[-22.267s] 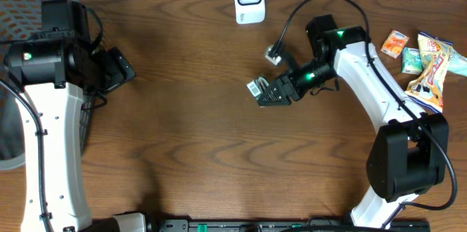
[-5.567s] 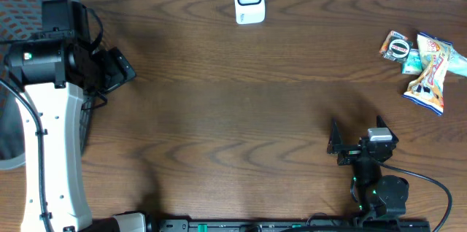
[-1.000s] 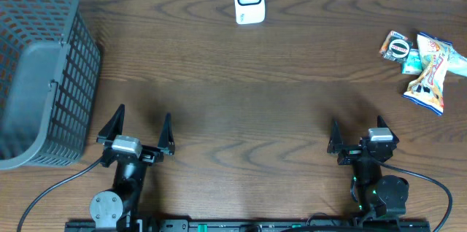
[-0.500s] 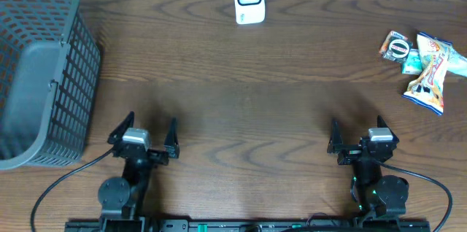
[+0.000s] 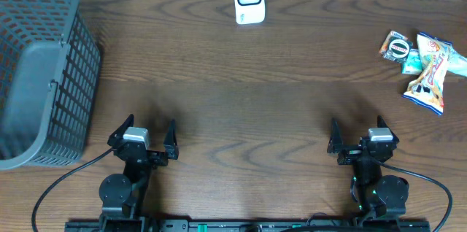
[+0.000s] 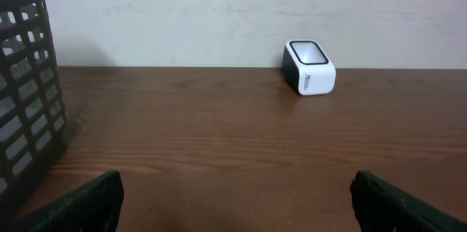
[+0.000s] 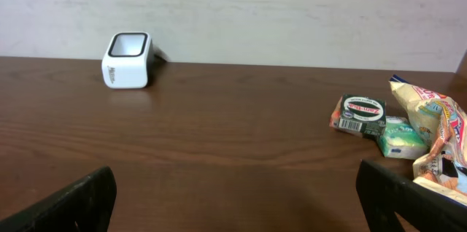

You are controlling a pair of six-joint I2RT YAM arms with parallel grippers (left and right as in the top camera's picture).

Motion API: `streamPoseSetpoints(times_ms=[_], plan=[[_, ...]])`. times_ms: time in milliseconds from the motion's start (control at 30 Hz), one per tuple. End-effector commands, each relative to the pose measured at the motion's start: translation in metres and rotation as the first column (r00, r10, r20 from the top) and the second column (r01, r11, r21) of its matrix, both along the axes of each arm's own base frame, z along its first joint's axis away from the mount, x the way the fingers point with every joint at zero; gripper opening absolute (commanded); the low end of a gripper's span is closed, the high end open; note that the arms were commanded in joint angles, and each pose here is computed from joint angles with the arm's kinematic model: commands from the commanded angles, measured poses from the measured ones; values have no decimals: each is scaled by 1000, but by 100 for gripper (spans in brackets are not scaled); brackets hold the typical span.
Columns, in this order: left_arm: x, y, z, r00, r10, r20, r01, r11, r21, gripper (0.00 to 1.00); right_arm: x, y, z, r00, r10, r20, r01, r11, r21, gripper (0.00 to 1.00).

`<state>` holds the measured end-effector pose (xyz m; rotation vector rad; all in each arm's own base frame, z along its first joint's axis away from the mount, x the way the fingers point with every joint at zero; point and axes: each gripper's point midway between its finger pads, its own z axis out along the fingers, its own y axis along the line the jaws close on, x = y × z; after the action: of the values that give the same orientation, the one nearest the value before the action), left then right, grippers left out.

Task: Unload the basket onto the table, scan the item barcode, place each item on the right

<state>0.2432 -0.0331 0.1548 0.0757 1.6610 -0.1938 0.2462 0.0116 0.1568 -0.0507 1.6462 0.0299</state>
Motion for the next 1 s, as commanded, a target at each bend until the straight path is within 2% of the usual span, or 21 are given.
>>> streamPoseSetpoints(times_ms=[0, 133, 267, 467, 967], plan=[[-2, -2, -14, 999, -10, -52, 10, 1000, -12, 98, 0, 1, -1, 1000, 2, -1, -2, 1000, 7, 99], [-1, 4, -15, 997, 33, -70, -38, 996, -83, 98, 0, 1, -1, 1000, 2, -1, -2, 1000, 7, 99], [-1, 4, -16, 997, 32, -71, -38, 996, -81, 98, 0, 1, -1, 1000, 2, -1, -2, 1000, 7, 99], [-2, 1, -15, 998, 6, -58, -6, 1000, -13, 97, 0, 1, -1, 1000, 2, -1, -2, 1000, 7, 99], [-2, 1, -16, 999, 6, -54, -5, 1000, 15, 97, 0, 1, -1, 1000, 2, -1, -2, 1000, 7, 99]])
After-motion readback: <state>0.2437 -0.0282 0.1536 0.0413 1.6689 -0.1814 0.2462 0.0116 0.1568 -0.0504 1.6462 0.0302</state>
